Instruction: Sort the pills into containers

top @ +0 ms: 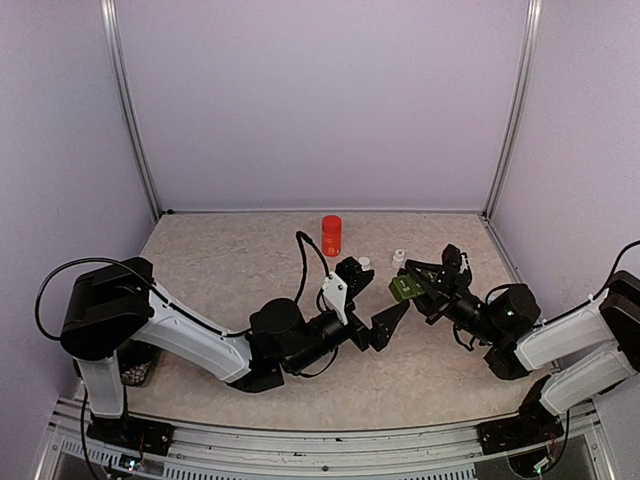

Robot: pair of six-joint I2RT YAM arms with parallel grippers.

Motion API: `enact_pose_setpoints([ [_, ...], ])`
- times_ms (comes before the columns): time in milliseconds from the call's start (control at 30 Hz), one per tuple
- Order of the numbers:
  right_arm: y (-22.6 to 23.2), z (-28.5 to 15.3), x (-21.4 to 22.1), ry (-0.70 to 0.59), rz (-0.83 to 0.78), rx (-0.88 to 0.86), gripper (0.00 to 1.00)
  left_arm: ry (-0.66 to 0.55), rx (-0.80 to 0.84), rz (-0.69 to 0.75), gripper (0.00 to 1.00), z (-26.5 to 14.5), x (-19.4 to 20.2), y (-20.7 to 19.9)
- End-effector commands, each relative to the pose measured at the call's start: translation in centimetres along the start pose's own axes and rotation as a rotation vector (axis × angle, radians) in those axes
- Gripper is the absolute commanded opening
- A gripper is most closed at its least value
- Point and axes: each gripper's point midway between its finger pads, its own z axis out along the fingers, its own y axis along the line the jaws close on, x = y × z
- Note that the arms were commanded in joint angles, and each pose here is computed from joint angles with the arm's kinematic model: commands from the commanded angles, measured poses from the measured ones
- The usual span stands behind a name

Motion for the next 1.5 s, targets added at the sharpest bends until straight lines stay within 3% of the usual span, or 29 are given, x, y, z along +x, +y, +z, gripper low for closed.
enact_pose_setpoints([
  [0,-1.1,-0.7,1.7,0.073,-0.005,0.036,0.11,-0.111,-0.046,-0.026,0.91,1.0,-3.2,1.9],
  [833,-2.6,-1.0,2.2,0.076,0.067,0.017,0.1,-0.203,-0.077,0.065,0.95,0.8,-6.3,2.0],
  [1467,-6.4,-2.3,1.4,0.019,0.068,0.194,0.06,-0.227,-0.053,0.16,0.96,0.0,-9.3,0.2],
])
